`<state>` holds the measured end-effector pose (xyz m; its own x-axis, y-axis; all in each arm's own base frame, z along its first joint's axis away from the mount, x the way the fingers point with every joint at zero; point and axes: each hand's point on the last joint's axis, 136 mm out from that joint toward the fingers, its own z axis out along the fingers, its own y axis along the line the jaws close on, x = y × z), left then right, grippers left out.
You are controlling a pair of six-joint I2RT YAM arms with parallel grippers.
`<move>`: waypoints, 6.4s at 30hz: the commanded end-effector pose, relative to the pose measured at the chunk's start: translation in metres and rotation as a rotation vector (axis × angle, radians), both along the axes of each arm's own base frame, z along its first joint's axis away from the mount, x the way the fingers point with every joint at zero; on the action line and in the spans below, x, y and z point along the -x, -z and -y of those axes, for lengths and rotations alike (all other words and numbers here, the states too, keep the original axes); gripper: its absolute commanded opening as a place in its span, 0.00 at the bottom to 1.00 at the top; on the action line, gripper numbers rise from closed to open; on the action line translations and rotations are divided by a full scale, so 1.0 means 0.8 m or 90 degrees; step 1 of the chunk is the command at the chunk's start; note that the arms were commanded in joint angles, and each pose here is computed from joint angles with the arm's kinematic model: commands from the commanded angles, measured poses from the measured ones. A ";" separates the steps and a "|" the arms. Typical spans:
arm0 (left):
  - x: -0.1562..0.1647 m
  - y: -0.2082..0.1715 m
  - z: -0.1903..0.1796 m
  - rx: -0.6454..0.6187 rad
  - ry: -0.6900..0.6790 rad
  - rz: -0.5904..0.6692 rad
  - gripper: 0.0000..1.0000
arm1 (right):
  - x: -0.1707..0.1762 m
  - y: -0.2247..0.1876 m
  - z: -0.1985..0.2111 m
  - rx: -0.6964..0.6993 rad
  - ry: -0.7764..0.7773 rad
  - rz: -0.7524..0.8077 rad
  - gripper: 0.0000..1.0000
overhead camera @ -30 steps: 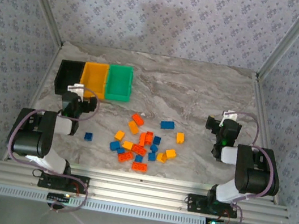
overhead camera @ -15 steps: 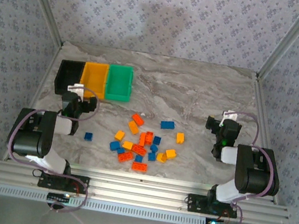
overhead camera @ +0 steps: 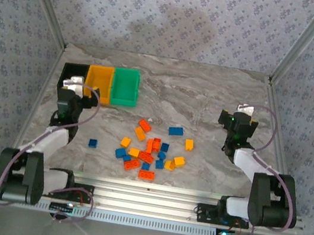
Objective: Sort the legos into containers by color
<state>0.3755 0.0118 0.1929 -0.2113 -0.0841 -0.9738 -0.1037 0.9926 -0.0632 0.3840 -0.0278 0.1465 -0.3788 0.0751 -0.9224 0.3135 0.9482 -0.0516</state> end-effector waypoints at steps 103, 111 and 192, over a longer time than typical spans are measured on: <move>0.079 -0.009 0.138 0.392 0.058 -0.273 1.00 | 0.035 0.050 -0.198 -0.239 -0.179 -0.399 0.69; 0.109 0.025 0.150 0.393 0.070 -0.326 1.00 | 0.139 0.100 -0.212 -0.273 -0.192 -0.500 0.73; 0.208 0.213 0.104 0.205 -0.083 -0.670 0.33 | -0.043 -0.005 -0.232 -0.280 -0.129 -0.317 0.67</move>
<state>0.2101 -0.0685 0.0207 -0.8862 -0.3951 -0.2417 -0.3743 0.9183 -0.1288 0.4206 0.1648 0.1376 -0.8169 0.2569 -0.5164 0.1492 0.9590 0.2410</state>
